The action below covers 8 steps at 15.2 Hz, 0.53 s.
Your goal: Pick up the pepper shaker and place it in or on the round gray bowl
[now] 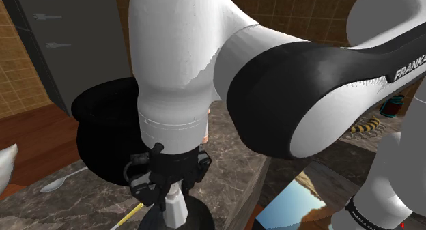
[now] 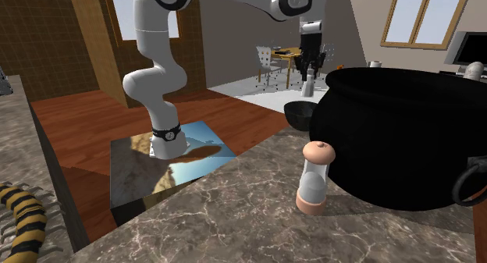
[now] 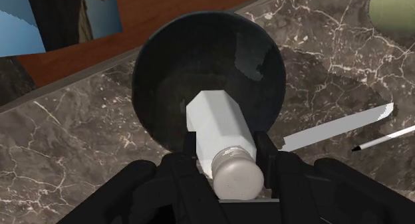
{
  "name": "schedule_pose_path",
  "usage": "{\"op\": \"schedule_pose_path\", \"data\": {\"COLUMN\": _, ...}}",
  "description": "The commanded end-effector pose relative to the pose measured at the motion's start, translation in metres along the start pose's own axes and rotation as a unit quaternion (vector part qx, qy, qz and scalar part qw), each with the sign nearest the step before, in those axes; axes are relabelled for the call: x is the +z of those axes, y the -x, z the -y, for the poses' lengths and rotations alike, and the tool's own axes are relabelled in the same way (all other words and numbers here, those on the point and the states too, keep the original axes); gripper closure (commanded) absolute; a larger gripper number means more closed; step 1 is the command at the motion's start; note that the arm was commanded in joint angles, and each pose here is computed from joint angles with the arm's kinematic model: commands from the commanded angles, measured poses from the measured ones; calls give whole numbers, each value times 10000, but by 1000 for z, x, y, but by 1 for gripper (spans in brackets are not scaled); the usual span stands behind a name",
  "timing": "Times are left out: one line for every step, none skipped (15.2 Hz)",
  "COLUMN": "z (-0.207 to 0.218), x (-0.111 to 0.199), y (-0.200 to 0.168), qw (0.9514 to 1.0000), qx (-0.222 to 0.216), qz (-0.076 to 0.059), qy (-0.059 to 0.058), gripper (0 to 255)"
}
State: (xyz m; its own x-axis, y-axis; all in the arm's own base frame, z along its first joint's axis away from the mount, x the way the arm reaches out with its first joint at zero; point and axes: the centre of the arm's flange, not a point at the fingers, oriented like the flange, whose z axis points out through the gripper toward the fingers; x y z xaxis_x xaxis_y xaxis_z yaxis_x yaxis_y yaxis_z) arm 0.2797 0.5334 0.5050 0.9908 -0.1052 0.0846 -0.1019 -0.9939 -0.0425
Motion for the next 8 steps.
{"op": "schedule_pose_path", "data": {"z": 0, "x": 10, "y": 0, "qw": 10000, "qx": 0, "qz": -2, "qy": -3, "gripper": 255}}
{"op": "schedule_pose_path", "data": {"z": 0, "x": 16, "y": 0, "qw": 10000, "qx": 0, "qz": -2, "qy": -3, "gripper": 255}}
{"op": "schedule_pose_path", "data": {"z": 0, "x": 21, "y": 1, "qw": 10000, "qx": 0, "qz": -2, "qy": -3, "gripper": 255}}
{"op": "schedule_pose_path", "data": {"z": -1, "x": 26, "y": 1, "qw": 10000, "qx": 0, "qz": -2, "qy": -3, "gripper": 255}}
{"op": "schedule_pose_path", "data": {"z": -1, "x": 31, "y": 2, "qw": 10000, "qx": 0, "qz": -2, "qy": -3, "gripper": 255}}
{"op": "schedule_pose_path", "data": {"z": -1, "x": 37, "y": 2, "qw": 10000, "qx": 0, "qz": -2, "qy": -3, "gripper": 255}}
{"op": "schedule_pose_path", "data": {"z": -1, "x": 42, "y": 3, "qw": 10000, "qx": 0, "qz": -2, "qy": -3, "gripper": 255}}
{"op": "schedule_pose_path", "data": {"z": -1, "x": 47, "y": 3, "qw": 10000, "qx": 0, "qz": -2, "qy": -3, "gripper": 255}}
